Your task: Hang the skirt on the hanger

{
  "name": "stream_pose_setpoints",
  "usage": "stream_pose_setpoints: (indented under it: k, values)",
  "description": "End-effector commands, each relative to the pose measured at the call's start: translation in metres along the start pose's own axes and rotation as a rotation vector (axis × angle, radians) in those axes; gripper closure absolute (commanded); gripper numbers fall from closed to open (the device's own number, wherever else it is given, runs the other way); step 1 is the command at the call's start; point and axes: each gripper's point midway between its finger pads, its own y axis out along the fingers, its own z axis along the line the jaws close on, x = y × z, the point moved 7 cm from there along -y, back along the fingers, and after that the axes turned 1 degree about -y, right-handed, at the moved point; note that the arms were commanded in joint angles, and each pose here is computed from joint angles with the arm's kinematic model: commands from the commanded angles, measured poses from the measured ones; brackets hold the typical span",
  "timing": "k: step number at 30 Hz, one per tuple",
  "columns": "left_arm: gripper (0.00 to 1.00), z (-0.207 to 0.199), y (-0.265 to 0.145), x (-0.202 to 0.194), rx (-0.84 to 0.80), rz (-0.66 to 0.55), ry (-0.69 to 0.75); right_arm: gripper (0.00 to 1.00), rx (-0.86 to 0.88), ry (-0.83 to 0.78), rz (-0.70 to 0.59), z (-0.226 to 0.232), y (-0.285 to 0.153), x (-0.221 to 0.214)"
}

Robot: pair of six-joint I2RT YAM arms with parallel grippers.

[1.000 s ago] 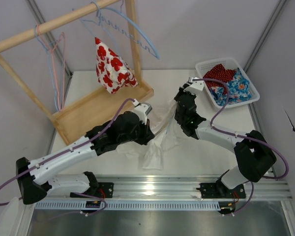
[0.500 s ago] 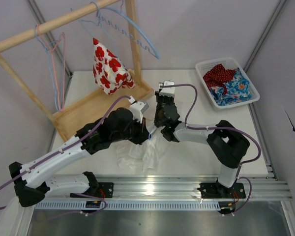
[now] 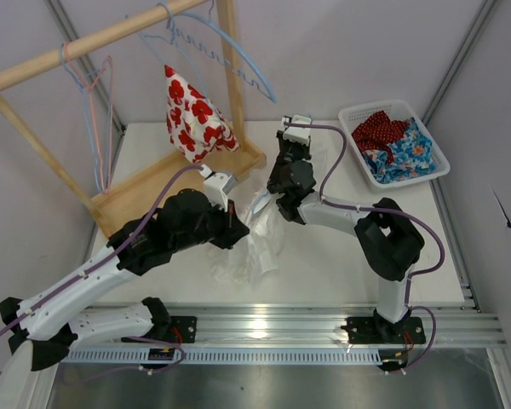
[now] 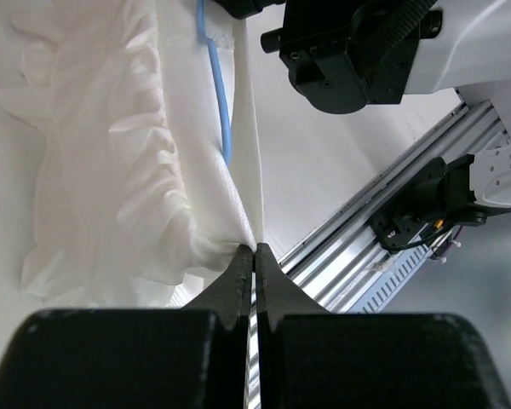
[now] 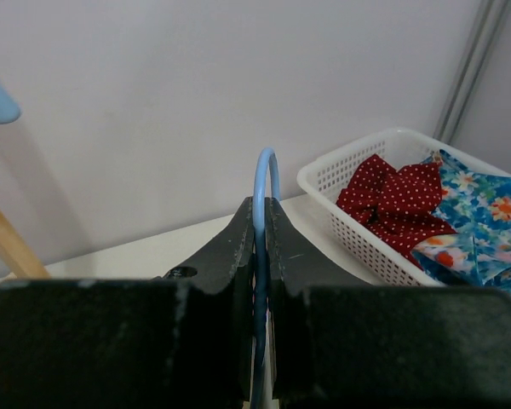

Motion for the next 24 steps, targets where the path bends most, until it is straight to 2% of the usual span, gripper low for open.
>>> stream_pose_setpoints:
  k: [1, 5, 10, 16, 17, 20, 24]
  values:
    - [1.00, -0.007, -0.008, -0.012, -0.049, 0.071, -0.039, 1.00, -0.089, 0.178, -0.090, -0.016, 0.013, 0.029]
    - [1.00, -0.003, -0.019, 0.003, 0.004, 0.003, -0.080, 1.00, -0.029, 0.149, -0.120, -0.007, 0.002, 0.023]
    - [1.00, 0.021, -0.024, 0.009, 0.071, -0.017, -0.150, 1.00, 0.003, 0.181, -0.110, -0.016, -0.010, 0.018]
    - [1.00, 0.015, -0.025, 0.044, 0.062, -0.099, -0.126, 1.00, 0.076, 0.200, -0.122, -0.022, -0.028, 0.020]
    - [1.00, 0.011, -0.018, 0.045, 0.034, -0.067, -0.122, 1.00, 0.086, 0.200, -0.122, -0.023, -0.031, 0.021]
    - [1.00, 0.004, -0.013, 0.054, 0.002, -0.068, -0.111, 1.00, 0.095, 0.210, -0.109, -0.019, -0.040, 0.023]
    - [1.00, 0.009, 0.003, 0.052, 0.042, -0.024, -0.114, 1.00, 0.115, 0.246, -0.114, -0.019, -0.048, 0.033]
